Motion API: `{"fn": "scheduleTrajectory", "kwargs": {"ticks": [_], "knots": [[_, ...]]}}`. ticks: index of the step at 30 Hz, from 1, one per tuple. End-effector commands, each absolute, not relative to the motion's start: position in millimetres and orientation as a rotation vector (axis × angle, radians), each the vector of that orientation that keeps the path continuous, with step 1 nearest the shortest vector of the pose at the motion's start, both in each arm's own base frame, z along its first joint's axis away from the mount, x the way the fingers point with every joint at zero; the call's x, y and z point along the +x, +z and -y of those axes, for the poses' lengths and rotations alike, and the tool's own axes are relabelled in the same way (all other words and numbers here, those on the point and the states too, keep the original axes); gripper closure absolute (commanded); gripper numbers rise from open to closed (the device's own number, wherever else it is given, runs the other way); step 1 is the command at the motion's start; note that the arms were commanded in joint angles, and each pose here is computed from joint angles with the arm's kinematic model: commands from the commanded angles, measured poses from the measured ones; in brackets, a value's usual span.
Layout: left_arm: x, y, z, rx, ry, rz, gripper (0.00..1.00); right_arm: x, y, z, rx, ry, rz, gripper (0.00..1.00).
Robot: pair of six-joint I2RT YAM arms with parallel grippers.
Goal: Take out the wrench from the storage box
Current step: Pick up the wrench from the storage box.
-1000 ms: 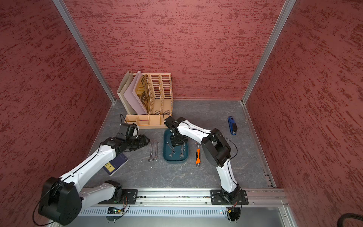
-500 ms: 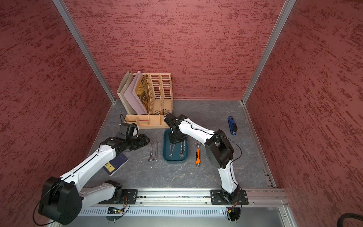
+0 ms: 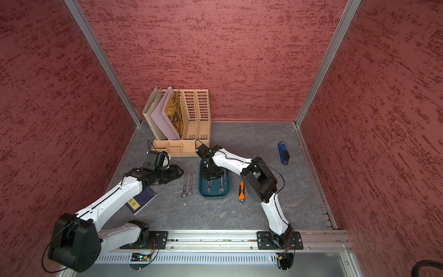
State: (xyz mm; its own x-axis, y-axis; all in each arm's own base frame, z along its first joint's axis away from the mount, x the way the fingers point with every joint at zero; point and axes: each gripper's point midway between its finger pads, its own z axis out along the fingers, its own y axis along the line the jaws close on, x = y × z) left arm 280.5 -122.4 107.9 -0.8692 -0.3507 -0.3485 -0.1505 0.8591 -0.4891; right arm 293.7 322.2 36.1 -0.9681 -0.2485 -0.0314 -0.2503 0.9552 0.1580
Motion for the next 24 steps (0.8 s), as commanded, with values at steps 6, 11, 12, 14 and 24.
{"fn": "scheduleTrajectory", "kwargs": {"ticks": [6, 11, 12, 14, 24], "knots": [[282.7, 103.0, 121.8, -0.387, -0.647, -2.597, 0.45, 304.1, 14.7, -316.3, -0.316, 0.123, -3.088, 0.64], [282.3, 102.0, 122.0, -0.385, -0.648, -2.598, 0.45, 306.7, 6.5, -315.4, -0.315, 0.087, -3.094, 0.64], [282.0, 101.8, 121.6, -0.387, -0.646, -2.599, 0.45, 307.0, 4.5, -315.1, -0.319, 0.079, -3.096, 0.64], [282.1, 101.9, 121.7, -0.387, -0.647, -2.597, 0.45, 306.2, 0.3, -313.6, -0.328, 0.061, -3.104, 0.66], [281.9, 102.4, 121.5, -0.385, -0.645, -2.596, 0.45, 311.4, -3.9, -308.1, -0.412, -0.015, -3.082, 0.79]]}}
